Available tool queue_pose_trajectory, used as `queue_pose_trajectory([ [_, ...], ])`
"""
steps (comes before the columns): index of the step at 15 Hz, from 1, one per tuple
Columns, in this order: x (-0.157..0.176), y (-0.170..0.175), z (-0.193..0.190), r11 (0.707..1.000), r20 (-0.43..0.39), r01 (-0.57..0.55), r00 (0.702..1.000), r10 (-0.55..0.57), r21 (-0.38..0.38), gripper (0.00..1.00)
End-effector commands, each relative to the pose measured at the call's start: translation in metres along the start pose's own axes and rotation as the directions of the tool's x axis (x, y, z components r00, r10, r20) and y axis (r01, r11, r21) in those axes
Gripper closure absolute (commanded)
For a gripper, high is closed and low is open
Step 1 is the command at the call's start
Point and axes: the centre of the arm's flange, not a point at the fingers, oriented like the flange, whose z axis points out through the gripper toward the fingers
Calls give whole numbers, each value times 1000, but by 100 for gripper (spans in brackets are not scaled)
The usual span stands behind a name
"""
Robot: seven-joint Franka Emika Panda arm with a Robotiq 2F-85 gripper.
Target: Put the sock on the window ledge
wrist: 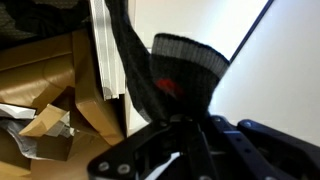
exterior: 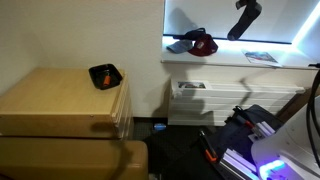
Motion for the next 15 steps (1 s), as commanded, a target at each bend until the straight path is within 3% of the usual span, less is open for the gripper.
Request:
queue_pose_trajectory([
  [1,-26,-23,62,988,-1,-83,996,84,-134,98],
  [3,-32,-45,100,966,39,-163,984,175,-200,98],
  [6,-31,-84,145,910,60,-278,949,310,-306,98],
  [10,11,-114,185,798,40,-424,873,486,-429,98],
  [11,-11,-57,169,850,62,-365,907,417,-380,93],
  [13,3,-65,177,821,50,-401,887,458,-406,93],
  [15,4,-68,179,819,48,-405,885,462,-407,98],
])
